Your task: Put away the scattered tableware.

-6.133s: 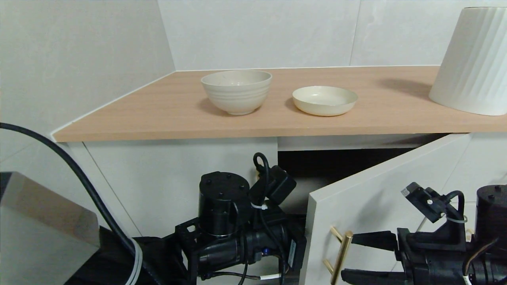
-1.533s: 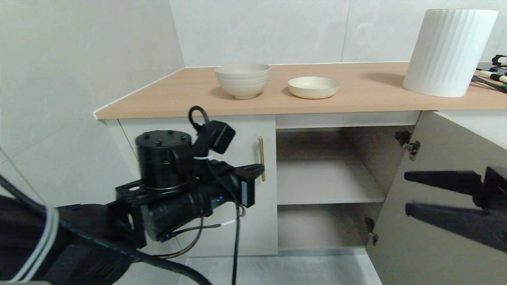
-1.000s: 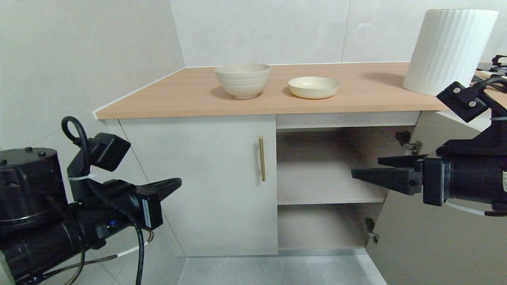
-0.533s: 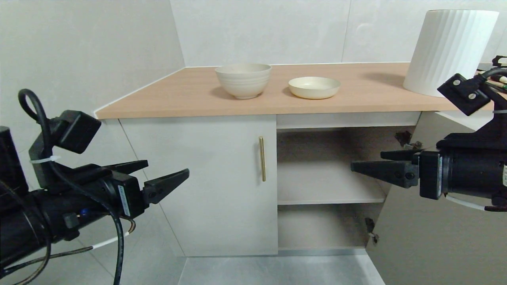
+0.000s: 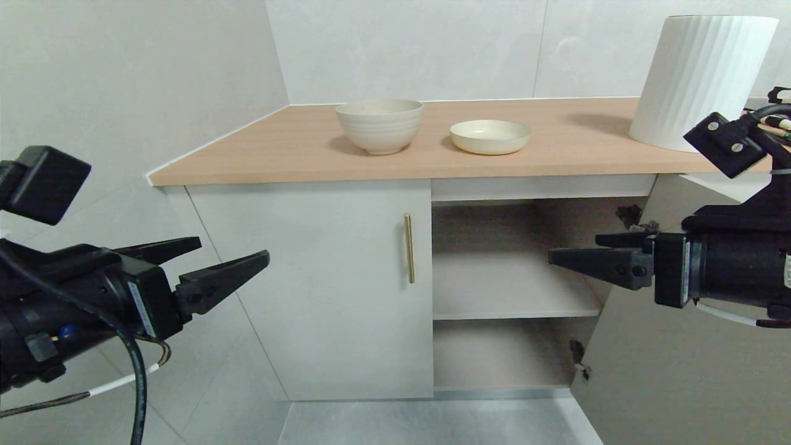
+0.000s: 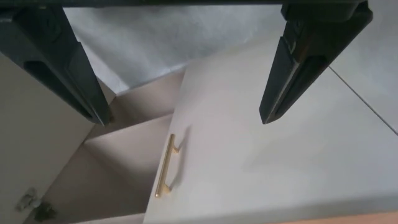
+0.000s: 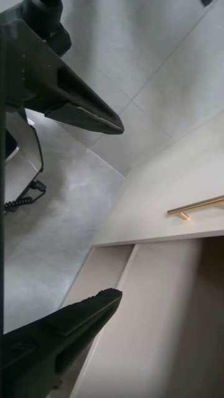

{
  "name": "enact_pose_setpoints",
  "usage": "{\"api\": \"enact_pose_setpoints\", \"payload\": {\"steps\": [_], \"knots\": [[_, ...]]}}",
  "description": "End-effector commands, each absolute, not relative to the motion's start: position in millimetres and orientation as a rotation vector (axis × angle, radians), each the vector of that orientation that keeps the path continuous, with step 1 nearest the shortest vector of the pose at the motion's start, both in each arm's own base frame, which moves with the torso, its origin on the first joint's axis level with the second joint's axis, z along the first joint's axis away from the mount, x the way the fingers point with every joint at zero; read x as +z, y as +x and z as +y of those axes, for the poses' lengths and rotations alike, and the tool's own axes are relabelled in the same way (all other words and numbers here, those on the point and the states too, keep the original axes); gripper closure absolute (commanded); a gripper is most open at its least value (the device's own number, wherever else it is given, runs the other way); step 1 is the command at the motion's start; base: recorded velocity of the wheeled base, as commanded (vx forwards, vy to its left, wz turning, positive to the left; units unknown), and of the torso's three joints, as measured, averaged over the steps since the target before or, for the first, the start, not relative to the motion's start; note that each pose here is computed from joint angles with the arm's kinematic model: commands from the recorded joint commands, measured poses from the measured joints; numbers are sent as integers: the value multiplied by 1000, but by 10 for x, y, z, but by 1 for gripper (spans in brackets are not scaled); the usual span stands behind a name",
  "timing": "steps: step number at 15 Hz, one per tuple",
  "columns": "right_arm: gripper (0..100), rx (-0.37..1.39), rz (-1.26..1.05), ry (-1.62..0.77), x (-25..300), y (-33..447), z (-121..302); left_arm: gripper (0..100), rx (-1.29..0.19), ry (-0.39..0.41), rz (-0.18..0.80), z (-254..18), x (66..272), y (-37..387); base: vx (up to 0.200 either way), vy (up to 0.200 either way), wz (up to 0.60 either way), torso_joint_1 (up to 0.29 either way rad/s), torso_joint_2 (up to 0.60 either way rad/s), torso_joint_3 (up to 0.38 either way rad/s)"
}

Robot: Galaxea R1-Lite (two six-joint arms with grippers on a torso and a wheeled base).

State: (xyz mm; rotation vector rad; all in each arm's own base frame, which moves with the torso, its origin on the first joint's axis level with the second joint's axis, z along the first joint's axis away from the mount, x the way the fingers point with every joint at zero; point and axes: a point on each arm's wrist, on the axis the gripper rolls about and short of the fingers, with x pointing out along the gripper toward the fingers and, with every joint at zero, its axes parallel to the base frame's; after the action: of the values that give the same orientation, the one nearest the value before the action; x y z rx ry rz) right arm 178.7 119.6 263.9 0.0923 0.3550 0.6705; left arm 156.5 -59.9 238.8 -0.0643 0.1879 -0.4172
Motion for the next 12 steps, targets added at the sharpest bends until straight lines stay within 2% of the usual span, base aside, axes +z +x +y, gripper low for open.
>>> {"api": "enact_pose_setpoints", "payload": {"steps": [1,2,12], "knots": [[0,672,353,93,2642,1785,1195,0,-414,-68,164,-584,2440,1535,0,0,0,0,0,0],[0,672,352,92,2644,1781,1193,0,-410,-70,163,-578,2446,1533,0,0,0,0,0,0],[0,681,343,93,2660,1741,1186,0,-386,-73,151,-550,2469,1529,200,0,0,2,1,1]]}}
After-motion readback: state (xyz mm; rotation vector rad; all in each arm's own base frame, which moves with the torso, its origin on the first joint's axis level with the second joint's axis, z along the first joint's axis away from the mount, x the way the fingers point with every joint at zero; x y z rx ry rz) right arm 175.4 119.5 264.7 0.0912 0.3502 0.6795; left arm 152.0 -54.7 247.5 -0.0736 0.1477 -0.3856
